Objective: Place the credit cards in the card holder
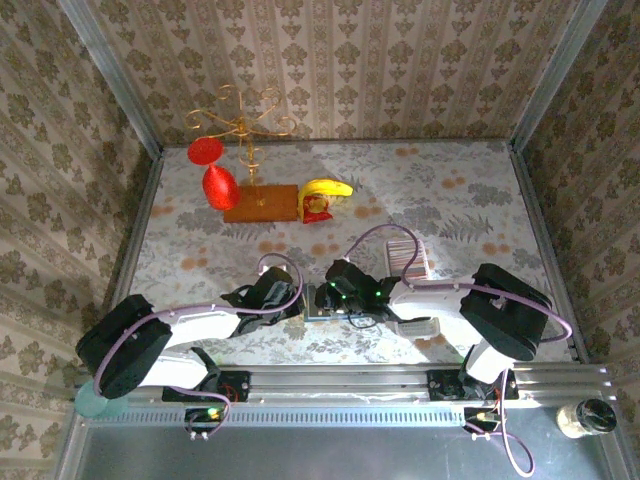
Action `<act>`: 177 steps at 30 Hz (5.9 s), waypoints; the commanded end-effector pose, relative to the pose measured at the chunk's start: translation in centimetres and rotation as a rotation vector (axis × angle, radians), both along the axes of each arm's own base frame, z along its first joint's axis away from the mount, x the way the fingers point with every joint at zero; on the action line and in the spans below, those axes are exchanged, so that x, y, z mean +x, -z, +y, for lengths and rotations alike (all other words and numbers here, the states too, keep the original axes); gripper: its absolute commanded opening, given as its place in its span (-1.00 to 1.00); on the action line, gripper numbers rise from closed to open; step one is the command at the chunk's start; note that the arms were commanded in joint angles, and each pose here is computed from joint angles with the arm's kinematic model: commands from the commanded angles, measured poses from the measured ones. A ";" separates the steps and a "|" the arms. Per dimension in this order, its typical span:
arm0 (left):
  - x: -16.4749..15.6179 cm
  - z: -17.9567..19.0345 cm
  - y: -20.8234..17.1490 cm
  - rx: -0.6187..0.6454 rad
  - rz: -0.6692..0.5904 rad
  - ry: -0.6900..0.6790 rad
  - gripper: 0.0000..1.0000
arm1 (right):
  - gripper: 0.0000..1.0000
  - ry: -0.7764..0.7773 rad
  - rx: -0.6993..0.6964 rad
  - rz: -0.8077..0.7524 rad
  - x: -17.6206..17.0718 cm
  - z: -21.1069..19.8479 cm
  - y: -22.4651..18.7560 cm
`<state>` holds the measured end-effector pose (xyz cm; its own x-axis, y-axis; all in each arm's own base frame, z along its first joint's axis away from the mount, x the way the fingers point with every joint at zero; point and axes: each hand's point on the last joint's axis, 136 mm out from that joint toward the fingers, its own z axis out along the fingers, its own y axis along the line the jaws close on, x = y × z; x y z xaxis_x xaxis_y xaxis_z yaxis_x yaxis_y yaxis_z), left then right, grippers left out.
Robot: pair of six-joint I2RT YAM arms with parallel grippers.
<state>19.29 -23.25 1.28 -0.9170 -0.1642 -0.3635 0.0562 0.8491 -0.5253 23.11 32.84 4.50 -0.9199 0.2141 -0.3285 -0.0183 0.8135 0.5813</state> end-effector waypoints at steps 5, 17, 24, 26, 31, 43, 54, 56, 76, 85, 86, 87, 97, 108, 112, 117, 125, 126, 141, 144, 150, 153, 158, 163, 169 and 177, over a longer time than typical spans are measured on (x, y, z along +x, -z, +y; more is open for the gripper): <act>-2.1 1.9 3.7 0.090 0.088 -0.004 -0.91 | -0.34 -0.034 0.119 -0.039 0.1 2.7 -2.9; -2.1 3.3 3.1 0.090 0.054 -0.046 -0.89 | -0.33 -0.074 0.210 -0.107 0.4 5.2 -6.8; -2.0 4.7 1.1 0.073 -0.018 -0.090 -0.69 | -0.29 -0.079 0.151 -0.124 0.1 4.7 -7.6; -1.9 5.2 0.3 0.071 -0.041 -0.094 -0.66 | -0.23 -0.058 -0.015 -0.123 -0.1 1.9 -7.0; -1.8 5.1 -1.1 0.034 -0.078 -0.090 -0.50 | -0.15 -0.005 -0.242 -0.135 -0.7 -4.0 -5.9; -2.0 2.9 -1.6 -0.014 -0.055 -0.008 -0.20 | 0.01 -0.029 -0.299 0.024 -1.0 -5.9 -1.0; -1.8 0.7 -1.4 -0.049 -0.036 0.056 -0.30 | 0.04 -0.036 -0.387 0.075 -1.4 -7.0 1.2; -1.8 0.2 -1.4 -0.055 -0.033 0.068 -0.35 | 0.04 -0.043 -0.408 0.088 -1.5 -7.1 1.6; -2.0 -2.2 0.0 -0.083 0.003 0.124 -0.64 | 0.16 -0.046 -0.227 0.122 -1.3 -2.8 2.2; -2.2 -2.7 0.5 -0.093 0.010 0.129 -0.71 | 0.14 -0.014 -0.116 0.098 -0.5 -1.2 1.0; -2.2 -2.7 0.5 -0.096 0.011 0.129 -0.71 | 0.14 -0.009 -0.092 0.093 -0.4 -1.0 0.8; -2.1 -2.7 0.6 -0.096 0.011 0.127 -0.72 | 0.14 -0.004 -0.068 0.092 -0.4 -0.7 0.6; -2.7 -2.9 1.2 -0.113 0.028 0.122 -0.79 | 0.13 0.019 0.046 0.095 -0.1 0.9 0.0; -2.9 -1.8 1.9 -0.081 0.032 0.085 -0.85 | 0.13 0.029 0.099 0.073 0.3 1.9 -1.2; -2.9 -1.1 2.1 -0.062 0.027 0.064 -0.84 | 0.13 0.021 0.128 0.059 0.3 2.6 -2.2; -2.7 -0.1 2.1 -0.044 0.013 0.015 -0.83 | 0.13 0.002 0.157 0.035 0.3 3.8 -3.7; -2.5 3.0 1.5 0.015 -0.043 -0.078 -0.66 | 0.13 -0.022 0.191 0.021 0.3 5.5 -4.9; -2.5 3.3 1.4 0.021 -0.049 -0.084 -0.64 | 0.13 -0.023 0.194 0.019 0.3 5.6 -5.0; -2.6 7.3 -1.8 0.044 -0.158 -0.166 -0.50 | 0.21 -0.049 0.043 -0.103 0.3 3.4 -9.1; -2.7 6.4 -2.6 0.002 -0.173 -0.126 -0.39 | 0.22 -0.018 -0.140 -0.062 -0.9 -0.9 -7.1; -2.6 4.5 -3.2 -0.026 -0.161 -0.070 -0.30 | 0.27 0.032 -0.275 0.023 -2.9 -6.1 -3.1; -2.4 3.5 -3.4 -0.035 -0.160 -0.043 -0.29 | 0.29 0.044 -0.306 0.052 -3.1 -7.1 -1.6; -2.3 2.1 -3.2 -0.051 -0.139 -0.006 -0.28 | 0.30 0.054 -0.307 0.077 -2.7 -7.2 -0.3; -2.3 1.4 -2.8 -0.044 -0.122 0.013 -0.28 | 0.30 0.068 -0.336 0.087 -2.5 -8.0 0.5; -2.2 0.3 -2.6 -0.060 -0.112 0.041 -0.30 | 0.29 0.063 -0.342 0.108 -2.6 -8.0 1.6; -2.1 -0.8 -2.3 -0.062 -0.097 0.072 -0.39 | 0.29 0.053 -0.337 0.119 -2.5 -7.6 2.3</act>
